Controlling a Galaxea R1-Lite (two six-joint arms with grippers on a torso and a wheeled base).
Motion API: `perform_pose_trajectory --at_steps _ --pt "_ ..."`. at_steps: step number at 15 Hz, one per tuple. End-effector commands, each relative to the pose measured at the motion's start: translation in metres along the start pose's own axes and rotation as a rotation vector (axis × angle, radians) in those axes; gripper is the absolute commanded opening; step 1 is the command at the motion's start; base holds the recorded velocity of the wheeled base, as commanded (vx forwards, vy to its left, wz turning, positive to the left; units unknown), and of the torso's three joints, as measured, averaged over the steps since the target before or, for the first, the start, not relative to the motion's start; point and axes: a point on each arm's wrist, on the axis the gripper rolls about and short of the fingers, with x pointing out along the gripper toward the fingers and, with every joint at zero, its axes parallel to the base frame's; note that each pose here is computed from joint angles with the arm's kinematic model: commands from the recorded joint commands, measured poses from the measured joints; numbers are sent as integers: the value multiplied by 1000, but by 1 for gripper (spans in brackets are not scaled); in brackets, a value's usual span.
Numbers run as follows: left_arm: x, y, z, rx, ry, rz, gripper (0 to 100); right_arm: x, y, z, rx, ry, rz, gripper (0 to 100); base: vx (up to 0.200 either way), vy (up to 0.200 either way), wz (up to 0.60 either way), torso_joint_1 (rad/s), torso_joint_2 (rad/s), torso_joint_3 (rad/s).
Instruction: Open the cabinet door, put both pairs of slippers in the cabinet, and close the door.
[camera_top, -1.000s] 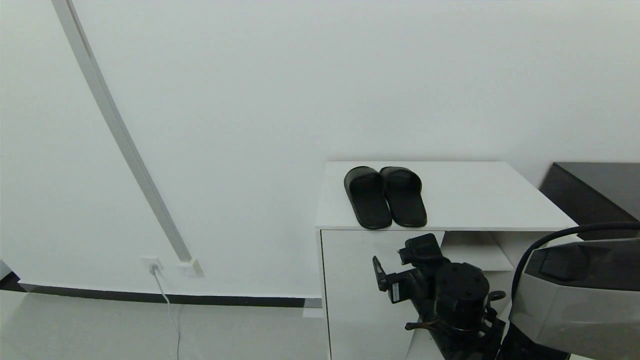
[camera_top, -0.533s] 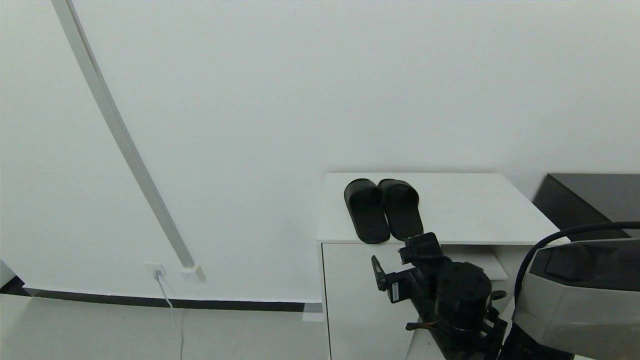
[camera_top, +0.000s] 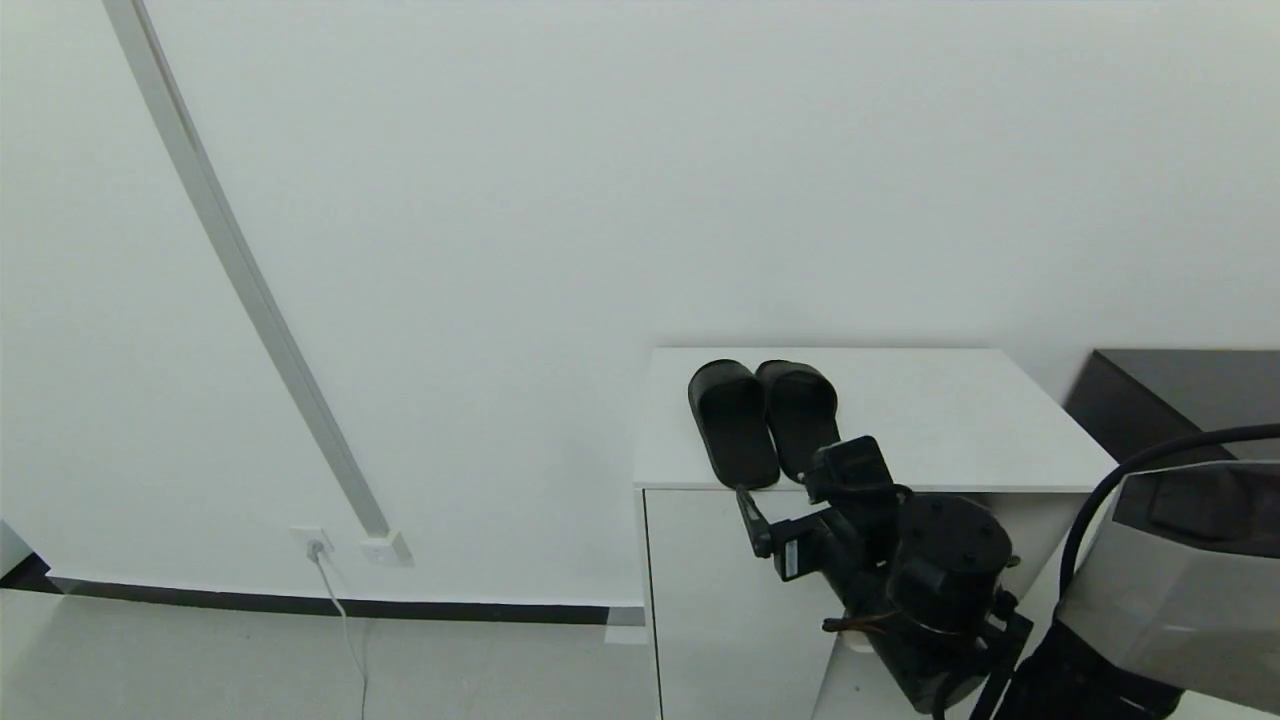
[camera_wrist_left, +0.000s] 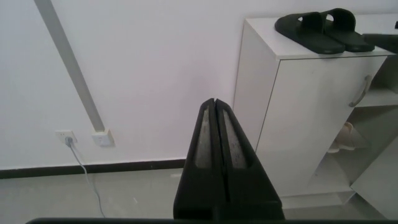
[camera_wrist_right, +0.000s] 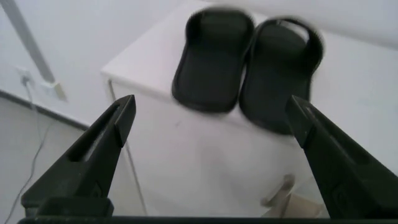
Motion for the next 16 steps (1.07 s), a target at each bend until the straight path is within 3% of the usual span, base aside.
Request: perform_pose_trajectory --at_steps 1,5,7,16 --pt "0 0 0 0 1 0 0 13 -6 17 11 -31 -29 100 0 0 0 0 0 0" --pt "0 0 0 1 1 0 0 20 -4 64 123 120 -63 100 0 0 0 0 0 0" --pt "0 0 0 1 1 0 0 19 0 73 149 153 -92 100 0 0 0 0 0 0" --pt "0 0 0 1 1 0 0 14 5 24 139 284 -100 100 178 0 0 3 1 1"
